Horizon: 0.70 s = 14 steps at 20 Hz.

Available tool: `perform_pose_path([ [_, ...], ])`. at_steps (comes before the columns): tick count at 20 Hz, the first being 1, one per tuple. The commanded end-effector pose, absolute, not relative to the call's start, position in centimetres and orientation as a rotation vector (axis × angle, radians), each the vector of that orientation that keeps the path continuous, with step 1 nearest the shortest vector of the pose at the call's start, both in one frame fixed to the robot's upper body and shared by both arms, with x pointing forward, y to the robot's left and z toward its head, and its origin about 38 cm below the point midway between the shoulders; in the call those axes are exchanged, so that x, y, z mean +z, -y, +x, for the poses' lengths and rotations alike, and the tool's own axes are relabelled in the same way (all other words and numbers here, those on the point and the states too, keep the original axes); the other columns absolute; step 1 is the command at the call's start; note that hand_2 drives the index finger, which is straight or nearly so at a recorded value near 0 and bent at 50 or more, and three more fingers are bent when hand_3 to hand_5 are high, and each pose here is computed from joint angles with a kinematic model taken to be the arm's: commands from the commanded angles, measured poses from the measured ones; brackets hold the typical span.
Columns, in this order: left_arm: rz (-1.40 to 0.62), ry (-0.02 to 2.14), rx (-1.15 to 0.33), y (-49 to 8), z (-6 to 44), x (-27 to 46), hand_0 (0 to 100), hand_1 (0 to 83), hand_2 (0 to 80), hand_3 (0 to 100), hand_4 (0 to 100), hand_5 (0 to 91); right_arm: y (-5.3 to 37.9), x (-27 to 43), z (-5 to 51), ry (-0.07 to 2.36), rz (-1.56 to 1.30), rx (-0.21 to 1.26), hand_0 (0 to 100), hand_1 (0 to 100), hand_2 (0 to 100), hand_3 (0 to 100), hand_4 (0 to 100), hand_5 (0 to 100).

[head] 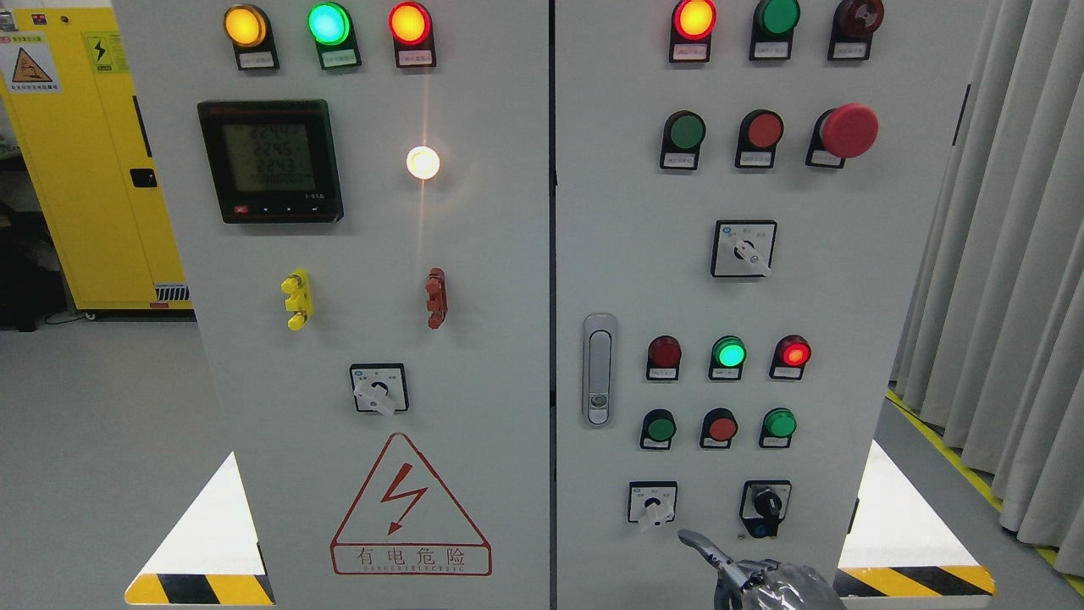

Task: Press green start button
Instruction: 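Raise the right hand toward the lower row of round push buttons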

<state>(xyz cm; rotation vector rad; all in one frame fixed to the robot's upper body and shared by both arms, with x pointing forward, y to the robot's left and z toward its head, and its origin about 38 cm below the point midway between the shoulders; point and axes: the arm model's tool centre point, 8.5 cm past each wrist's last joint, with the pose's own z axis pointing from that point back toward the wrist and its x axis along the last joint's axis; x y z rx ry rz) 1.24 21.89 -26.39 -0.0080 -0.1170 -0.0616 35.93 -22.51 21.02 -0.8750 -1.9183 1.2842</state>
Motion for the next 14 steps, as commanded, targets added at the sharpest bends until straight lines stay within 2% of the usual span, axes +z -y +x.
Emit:
perform_pose_path([
  [1, -0.039, 0.156, -0.065, -20.0, 3.0, -26.4, 12, 55.6, 0.0, 0, 0, 0.0, 22.5, 23.2, 38.4, 1.92, -0.963, 1.311, 29, 66, 0, 72, 75, 68],
  [14, -0.039, 0.156, -0.064, -20.0, 3.0, -26.4, 12, 55.6, 0.0, 0, 0, 0.0, 22.1, 23.7, 41.0, 1.906, -0.972, 1.333, 30, 66, 0, 70, 76, 69],
])
